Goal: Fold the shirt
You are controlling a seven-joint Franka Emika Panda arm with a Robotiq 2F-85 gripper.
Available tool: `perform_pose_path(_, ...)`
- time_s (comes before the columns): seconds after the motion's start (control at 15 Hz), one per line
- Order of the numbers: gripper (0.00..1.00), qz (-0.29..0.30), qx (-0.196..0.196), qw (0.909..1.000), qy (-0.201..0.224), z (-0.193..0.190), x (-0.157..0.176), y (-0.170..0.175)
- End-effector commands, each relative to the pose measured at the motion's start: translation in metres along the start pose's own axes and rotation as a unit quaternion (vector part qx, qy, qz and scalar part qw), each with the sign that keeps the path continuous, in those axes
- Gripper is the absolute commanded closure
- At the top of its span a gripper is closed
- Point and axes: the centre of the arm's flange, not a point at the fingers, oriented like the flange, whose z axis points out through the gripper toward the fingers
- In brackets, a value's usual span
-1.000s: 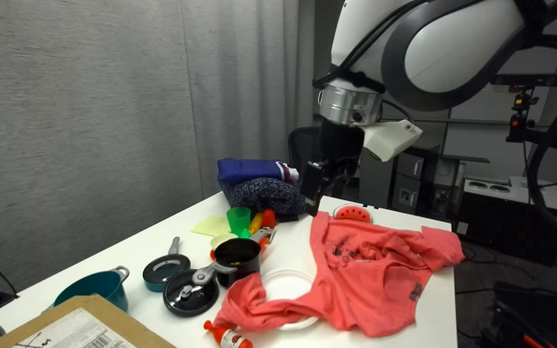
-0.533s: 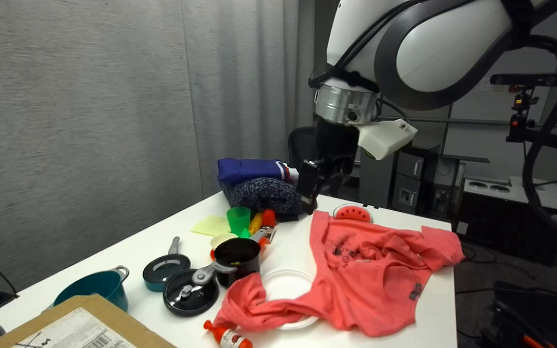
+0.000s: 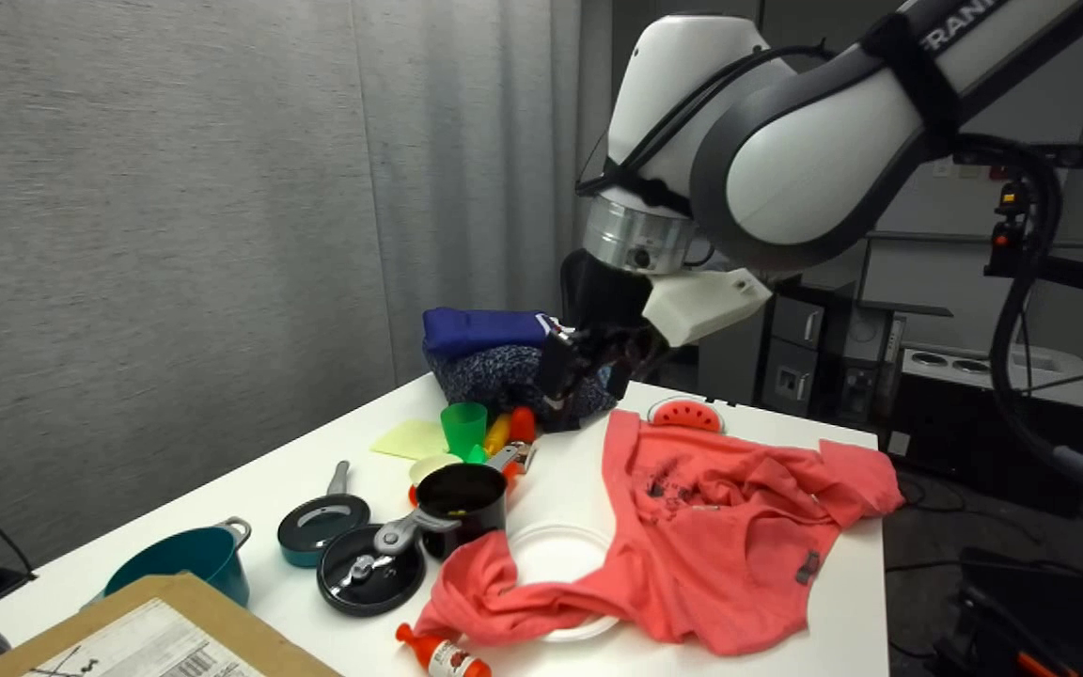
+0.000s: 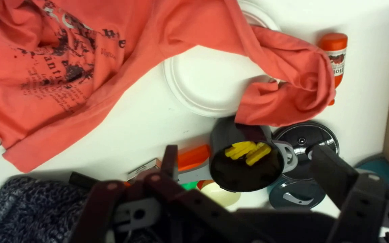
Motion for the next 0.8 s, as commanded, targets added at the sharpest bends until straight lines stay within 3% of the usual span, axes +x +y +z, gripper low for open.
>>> perform_pose_path(0.0,0.0,0.039,0.022,0.999,-0.006,0.045,0.032,-0.027)
perform_pose_path(0.27,0.0,0.063,0.047,0.9956,-0.052,0.092,0.047,-0.06)
perform_pose_path(0.73,0.0,0.033,0.046,0.996,-0.07,0.16,0.058,-0.109)
